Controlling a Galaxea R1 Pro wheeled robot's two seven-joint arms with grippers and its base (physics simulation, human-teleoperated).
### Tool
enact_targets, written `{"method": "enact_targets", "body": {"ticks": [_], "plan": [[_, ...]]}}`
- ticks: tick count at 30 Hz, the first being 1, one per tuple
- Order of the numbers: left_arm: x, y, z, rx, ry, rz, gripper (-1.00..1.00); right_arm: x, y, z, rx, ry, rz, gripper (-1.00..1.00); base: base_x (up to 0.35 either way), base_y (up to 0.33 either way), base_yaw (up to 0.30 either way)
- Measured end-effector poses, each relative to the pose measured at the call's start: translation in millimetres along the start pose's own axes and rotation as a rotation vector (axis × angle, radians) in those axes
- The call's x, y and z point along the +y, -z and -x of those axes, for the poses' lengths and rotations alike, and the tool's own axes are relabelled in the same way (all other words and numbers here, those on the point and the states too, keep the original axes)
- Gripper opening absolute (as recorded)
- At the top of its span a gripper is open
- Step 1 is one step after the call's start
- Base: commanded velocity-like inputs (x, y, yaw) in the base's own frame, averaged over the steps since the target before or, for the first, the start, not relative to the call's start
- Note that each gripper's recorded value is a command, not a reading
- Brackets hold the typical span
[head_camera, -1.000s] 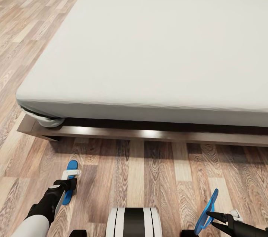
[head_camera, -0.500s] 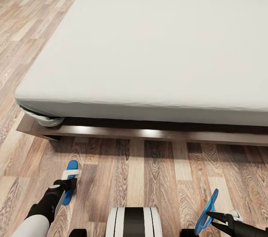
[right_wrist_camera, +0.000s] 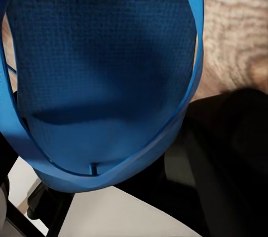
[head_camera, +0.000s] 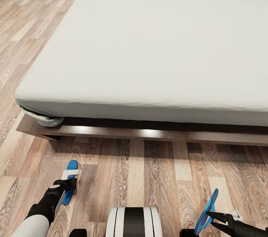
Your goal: In the bedroom, move the book from the bed onto either nightstand, and place the two sandals side by side next to the bed.
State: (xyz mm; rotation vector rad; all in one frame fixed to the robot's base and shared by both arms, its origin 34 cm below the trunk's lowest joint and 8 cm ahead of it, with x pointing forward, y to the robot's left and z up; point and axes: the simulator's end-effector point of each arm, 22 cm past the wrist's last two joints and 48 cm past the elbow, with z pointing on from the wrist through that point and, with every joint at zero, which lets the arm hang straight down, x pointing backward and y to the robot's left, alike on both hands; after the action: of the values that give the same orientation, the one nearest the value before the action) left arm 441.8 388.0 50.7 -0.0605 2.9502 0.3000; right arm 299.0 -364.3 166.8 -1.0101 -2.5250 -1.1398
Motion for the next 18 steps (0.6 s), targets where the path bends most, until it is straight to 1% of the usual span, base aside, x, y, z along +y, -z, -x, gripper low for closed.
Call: {"method": "enact_targets", "body": {"ticks": [12, 18], "plan": [[-0.1, 0.0, 0.0, 0.0, -0.001, 0.0, -1.0, 0.0, 0.0, -0.1, 0.0, 0.0, 0.0, -1.0, 0.0, 0.0, 0.0], [0.5, -3.7, 0.5, 0.008, 0.004, 0.006, -1.0, -7.0, -2.5, -3.0, 0.01, -0.014, -0.01, -1.0, 0.0, 0.0, 0.0]]}}
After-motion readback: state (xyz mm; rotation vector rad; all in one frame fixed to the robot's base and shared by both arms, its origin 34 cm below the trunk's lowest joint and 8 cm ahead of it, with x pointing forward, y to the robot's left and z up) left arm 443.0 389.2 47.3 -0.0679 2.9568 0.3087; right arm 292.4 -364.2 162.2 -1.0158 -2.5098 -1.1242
